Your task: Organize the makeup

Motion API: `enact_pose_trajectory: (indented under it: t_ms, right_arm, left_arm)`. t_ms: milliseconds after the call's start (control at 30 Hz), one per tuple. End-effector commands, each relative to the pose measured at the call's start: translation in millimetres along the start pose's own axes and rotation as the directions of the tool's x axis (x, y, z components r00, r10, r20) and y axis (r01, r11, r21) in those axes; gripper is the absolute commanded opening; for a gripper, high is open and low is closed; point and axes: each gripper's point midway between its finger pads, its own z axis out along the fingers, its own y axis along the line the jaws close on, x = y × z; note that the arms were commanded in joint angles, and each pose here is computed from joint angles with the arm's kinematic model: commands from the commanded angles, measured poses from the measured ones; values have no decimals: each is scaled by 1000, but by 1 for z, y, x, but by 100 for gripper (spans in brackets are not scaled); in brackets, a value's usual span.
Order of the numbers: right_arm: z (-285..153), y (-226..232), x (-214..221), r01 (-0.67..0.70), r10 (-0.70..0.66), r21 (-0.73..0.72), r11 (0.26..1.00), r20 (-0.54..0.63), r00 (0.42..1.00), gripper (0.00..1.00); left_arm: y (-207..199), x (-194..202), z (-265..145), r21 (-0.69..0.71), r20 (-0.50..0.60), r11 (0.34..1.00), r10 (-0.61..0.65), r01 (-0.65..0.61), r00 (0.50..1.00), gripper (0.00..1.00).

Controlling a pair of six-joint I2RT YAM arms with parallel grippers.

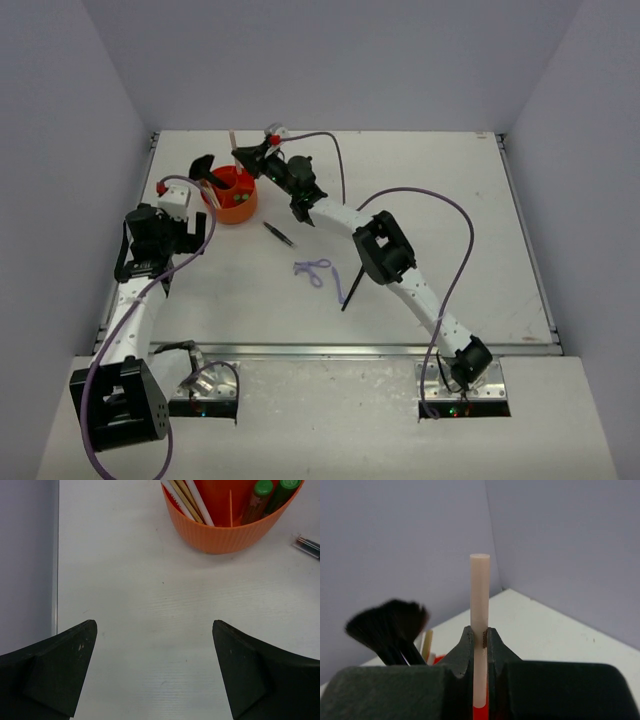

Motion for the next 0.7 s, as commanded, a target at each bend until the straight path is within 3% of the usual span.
enact_pose_trajectory:
  t_ms: [0,100,300,400,667]
  right_arm:
    - [10,19,-51,43,-39,-22,999,134,990,0]
    - [1,16,-25,32,-30,-14,999,84,996,0]
    - [-11,22,-18,26,-25,-18,999,55,998,2]
    - [-15,26,-31,45,-44,-23,999,60,997,20]
    - [-17,48,-98,83,-73,-74,994,135,988,45]
  left_arm:
    - [6,-8,5,-22,50,1000,-5,6,999,98]
    - [6,-8,5,-20,53,1000,-4,5,999,98]
    - [5,-10,3,-15,64,1000,-2,3,998,98]
    - [4,-11,3,-10,67,1000,-3,4,998,98]
    - [1,-12,-1,8,65,1000,-8,7,998,98]
